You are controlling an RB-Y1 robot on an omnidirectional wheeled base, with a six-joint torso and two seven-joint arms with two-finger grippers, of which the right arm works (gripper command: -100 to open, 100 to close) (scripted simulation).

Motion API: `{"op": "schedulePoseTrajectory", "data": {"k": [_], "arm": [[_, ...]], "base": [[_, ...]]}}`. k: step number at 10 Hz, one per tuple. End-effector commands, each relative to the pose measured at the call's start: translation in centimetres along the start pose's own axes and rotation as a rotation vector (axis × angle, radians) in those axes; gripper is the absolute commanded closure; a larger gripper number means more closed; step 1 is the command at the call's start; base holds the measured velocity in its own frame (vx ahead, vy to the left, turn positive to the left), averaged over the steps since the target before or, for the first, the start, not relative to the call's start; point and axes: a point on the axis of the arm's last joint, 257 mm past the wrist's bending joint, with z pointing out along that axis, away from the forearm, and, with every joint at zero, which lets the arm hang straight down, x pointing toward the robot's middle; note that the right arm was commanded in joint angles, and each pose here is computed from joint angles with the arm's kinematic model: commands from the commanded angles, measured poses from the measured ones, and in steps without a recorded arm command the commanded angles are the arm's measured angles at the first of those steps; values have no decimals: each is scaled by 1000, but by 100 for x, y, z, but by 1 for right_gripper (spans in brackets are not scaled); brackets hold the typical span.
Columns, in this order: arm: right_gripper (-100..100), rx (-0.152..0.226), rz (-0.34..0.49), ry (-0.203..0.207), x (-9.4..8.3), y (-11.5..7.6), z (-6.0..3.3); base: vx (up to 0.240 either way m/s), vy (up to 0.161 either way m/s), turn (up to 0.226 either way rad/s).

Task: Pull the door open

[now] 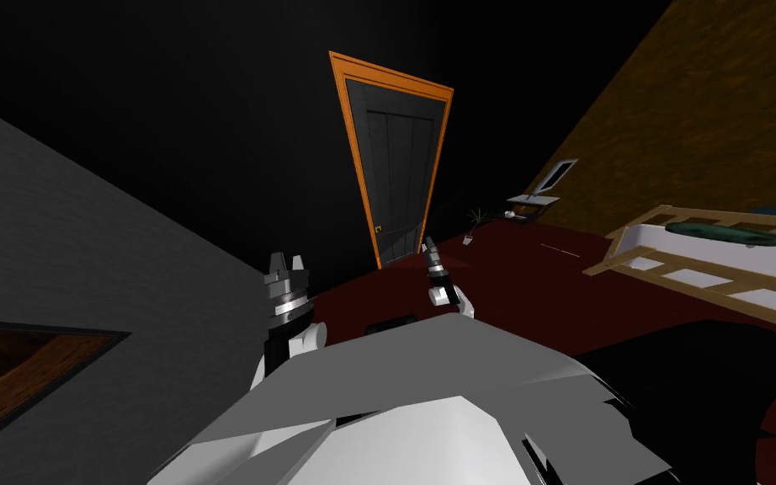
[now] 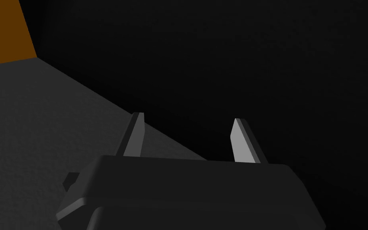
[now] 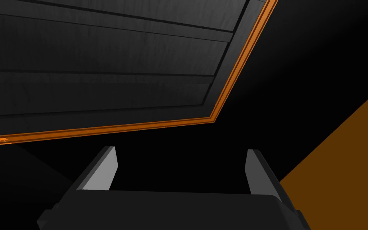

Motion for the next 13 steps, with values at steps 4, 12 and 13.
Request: {"op": "schedulePoseTrajectory", "data": {"k": [4,12,13], "arm": [[-100,67,12,-11,-54,-435,-64],[-100,168,31,-38,-161,-1054,-205],[-100,183,34,-43,-178,-1141,-232]], "base": [[101,-6,139],[88,-11,128],[102,-22,133]]}}
